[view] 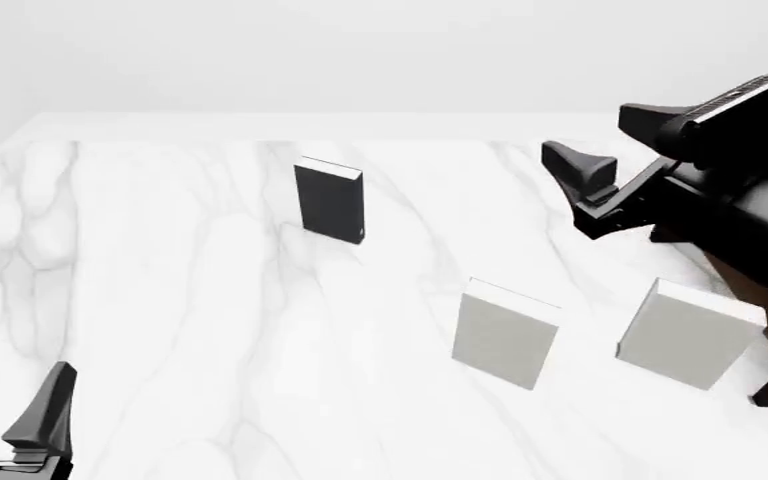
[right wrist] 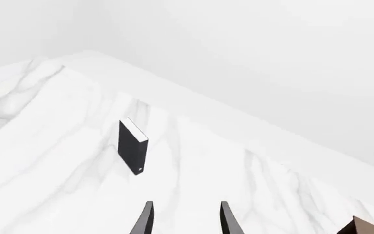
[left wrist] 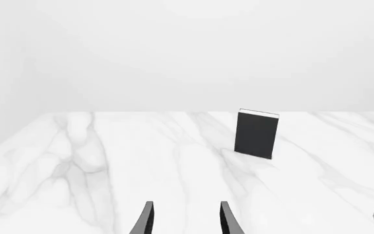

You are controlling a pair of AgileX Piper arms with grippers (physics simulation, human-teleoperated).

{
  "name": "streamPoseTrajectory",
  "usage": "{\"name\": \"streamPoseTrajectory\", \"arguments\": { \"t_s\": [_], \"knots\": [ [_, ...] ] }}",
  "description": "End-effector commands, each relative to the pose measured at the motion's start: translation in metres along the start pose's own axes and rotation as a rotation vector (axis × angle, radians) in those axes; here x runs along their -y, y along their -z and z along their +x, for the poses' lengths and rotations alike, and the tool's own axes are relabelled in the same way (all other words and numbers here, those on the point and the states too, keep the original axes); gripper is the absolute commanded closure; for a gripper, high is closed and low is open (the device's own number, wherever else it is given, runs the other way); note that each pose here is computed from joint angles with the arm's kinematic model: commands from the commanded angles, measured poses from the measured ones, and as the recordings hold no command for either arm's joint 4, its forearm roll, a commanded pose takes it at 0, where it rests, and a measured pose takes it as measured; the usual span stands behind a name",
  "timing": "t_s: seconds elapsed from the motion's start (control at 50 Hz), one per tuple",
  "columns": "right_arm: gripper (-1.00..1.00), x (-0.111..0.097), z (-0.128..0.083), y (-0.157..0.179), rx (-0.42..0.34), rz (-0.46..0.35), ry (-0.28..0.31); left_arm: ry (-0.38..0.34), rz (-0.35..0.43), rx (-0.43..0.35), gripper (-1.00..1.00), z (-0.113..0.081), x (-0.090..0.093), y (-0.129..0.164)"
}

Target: Pick up the book on the left and place it on top of the shelf.

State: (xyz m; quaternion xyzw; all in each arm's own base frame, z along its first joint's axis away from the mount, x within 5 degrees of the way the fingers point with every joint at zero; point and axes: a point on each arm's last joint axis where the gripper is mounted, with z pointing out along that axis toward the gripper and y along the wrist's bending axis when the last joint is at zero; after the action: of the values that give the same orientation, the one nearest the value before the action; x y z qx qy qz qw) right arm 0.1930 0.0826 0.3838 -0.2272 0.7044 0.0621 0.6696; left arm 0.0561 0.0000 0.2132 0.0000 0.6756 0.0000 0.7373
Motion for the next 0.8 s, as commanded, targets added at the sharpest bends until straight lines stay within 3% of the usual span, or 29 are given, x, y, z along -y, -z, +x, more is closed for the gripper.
{"name": "streamPoseTrajectory", "arguments": {
  "t_s": [0.02, 0.8],
  "knots": [
    [-1.00, -0.008, 0.004, -0.031, -0.009, -0.030, -0.017, 0.000, 0.000, 0.000, -1.00, 0.000, 0.000, 0.000],
    [-1.00, -0.022, 0.023, -0.106, -0.044, -0.062, -0.046, 0.000, 0.000, 0.000, -1.00, 0.000, 0.000, 0.000]
  ]
}}
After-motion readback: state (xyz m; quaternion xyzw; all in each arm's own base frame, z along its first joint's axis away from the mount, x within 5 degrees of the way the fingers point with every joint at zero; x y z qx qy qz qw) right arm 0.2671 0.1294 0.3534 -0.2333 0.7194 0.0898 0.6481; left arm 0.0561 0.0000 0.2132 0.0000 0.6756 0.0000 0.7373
